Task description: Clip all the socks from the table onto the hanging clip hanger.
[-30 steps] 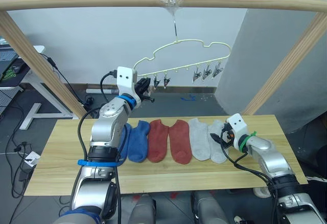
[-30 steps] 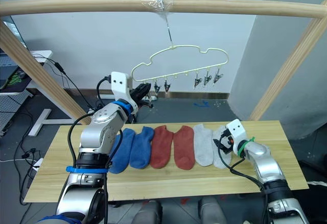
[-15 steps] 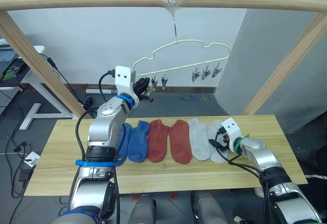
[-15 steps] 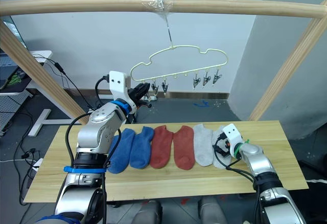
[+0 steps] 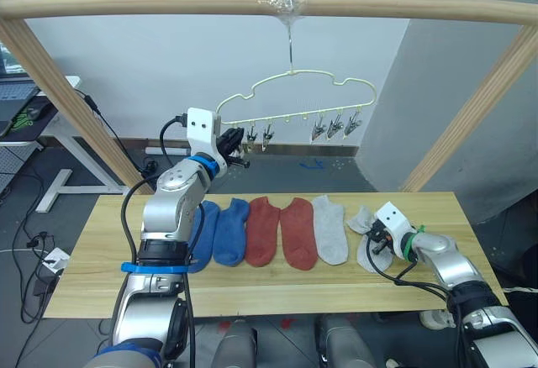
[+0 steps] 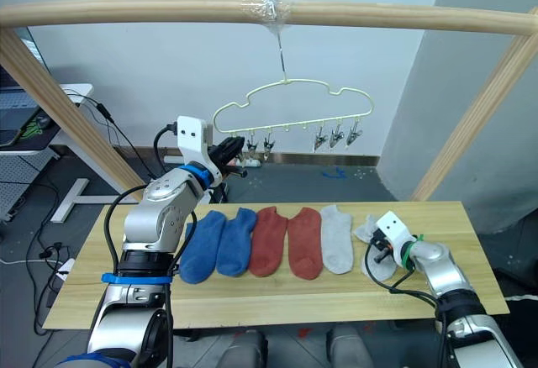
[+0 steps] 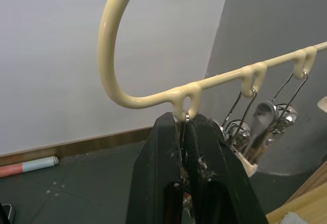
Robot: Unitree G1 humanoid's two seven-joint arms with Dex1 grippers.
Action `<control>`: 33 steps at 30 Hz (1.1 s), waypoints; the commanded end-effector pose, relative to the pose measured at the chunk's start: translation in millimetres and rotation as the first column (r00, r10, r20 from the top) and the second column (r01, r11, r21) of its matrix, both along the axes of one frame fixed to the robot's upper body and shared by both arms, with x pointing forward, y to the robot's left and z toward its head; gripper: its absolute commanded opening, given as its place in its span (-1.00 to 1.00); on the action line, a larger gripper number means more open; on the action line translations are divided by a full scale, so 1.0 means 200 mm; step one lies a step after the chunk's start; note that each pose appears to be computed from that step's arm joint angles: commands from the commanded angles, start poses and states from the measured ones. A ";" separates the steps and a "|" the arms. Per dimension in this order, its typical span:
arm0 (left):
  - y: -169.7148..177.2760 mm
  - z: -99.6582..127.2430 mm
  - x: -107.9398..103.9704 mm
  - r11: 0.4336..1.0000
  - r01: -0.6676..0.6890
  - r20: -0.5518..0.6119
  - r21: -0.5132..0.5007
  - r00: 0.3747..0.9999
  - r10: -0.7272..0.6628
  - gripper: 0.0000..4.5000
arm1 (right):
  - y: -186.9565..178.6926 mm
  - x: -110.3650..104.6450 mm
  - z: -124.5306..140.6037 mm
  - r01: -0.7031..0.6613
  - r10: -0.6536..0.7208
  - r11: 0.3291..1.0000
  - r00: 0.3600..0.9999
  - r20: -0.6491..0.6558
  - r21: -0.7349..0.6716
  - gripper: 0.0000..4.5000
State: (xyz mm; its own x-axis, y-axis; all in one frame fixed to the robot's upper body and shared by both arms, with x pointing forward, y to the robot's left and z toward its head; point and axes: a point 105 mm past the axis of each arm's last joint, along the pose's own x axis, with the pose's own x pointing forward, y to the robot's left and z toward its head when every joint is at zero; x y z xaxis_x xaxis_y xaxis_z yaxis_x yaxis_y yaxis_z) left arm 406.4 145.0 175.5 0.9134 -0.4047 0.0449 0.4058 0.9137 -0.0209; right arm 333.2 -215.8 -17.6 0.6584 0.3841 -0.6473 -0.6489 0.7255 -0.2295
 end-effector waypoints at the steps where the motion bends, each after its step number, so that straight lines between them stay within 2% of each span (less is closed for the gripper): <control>1: 0.00 0.06 -0.02 0.999 0.037 0.019 -0.012 0.999 -0.037 -1.00 | 0.03 -0.05 0.12 -0.228 0.240 0.966 0.967 0.087 -0.121 -0.98; 4: 0.03 0.04 -0.02 0.992 0.055 -0.050 -0.117 0.997 -0.061 -1.00 | 0.16 -0.07 0.29 -0.408 0.448 0.889 0.869 0.210 -0.208 -0.98; 7: 0.03 0.03 -0.04 0.946 0.074 -0.145 -0.316 0.981 -0.125 -1.00 | 0.35 -0.11 0.44 -0.541 0.602 0.798 0.725 0.334 -0.266 -0.98; 11: 0.01 0.06 -0.06 0.882 0.098 -0.195 -0.461 0.958 -0.208 -1.00 | 0.49 -0.14 0.51 -0.598 0.651 0.757 0.658 0.378 -0.263 -0.98; 15: -0.04 0.08 -0.11 0.810 0.155 -0.231 -0.566 0.913 -0.336 -1.00 | 0.77 -0.11 0.64 -0.639 0.669 0.725 0.563 0.486 -0.257 -0.98; 23: -0.08 0.12 -0.14 0.782 0.184 -0.226 -0.595 0.896 -0.383 -1.00 | 1.01 -0.02 0.75 -0.654 0.661 0.713 0.507 0.554 -0.253 -0.98; 33: -0.09 0.09 -0.17 0.784 0.185 -0.240 -0.592 0.889 -0.391 -1.00 | 1.06 0.02 0.81 -0.657 0.649 0.715 0.497 0.577 -0.239 -0.98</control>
